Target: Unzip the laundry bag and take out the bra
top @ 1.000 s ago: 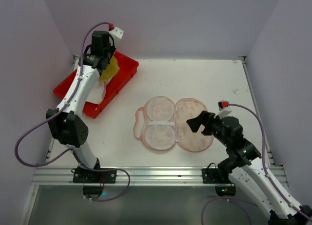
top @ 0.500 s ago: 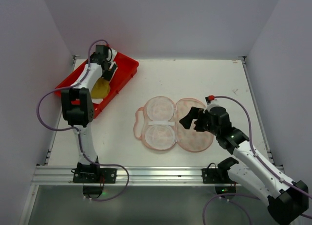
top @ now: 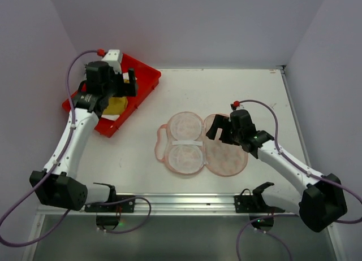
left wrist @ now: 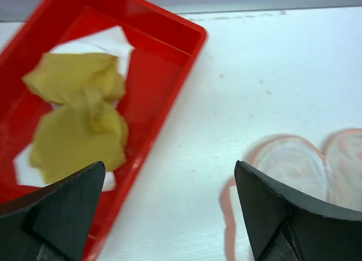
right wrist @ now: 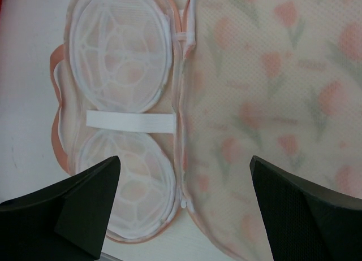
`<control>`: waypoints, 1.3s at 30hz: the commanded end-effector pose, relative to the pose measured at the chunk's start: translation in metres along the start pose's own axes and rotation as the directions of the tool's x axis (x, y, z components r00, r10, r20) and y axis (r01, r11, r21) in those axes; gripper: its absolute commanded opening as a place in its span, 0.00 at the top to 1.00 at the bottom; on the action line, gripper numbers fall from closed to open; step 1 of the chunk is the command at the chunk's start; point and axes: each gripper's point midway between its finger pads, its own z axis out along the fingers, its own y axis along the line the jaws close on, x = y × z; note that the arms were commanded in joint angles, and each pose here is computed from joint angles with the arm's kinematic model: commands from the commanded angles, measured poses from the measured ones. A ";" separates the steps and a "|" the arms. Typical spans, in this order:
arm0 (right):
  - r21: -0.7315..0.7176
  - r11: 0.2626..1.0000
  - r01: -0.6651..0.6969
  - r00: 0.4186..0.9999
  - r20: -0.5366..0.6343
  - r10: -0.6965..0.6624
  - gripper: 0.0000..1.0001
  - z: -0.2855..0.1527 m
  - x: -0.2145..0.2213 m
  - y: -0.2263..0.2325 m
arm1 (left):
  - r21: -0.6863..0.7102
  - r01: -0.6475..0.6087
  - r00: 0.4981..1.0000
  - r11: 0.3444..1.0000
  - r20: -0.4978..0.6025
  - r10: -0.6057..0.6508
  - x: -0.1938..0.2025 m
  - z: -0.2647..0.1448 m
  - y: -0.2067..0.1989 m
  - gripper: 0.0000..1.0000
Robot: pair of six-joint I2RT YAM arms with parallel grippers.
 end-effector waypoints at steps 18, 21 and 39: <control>-0.273 0.901 0.337 0.871 -0.273 -0.409 0.01 0.103 0.091 0.119 | 0.155 0.086 0.994 0.984 0.057 -0.095 0.118 -0.018 -0.024 0.00; -0.321 0.880 0.349 0.851 -0.284 -0.441 0.01 0.098 0.099 0.131 | 0.158 0.080 0.991 0.984 0.091 -0.095 0.115 -0.020 -0.023 0.00; 0.308 0.945 -0.114 0.986 -0.082 0.146 0.01 0.035 0.004 -0.035 | 0.121 0.067 0.991 0.990 0.105 -0.080 0.116 -0.024 -0.015 0.00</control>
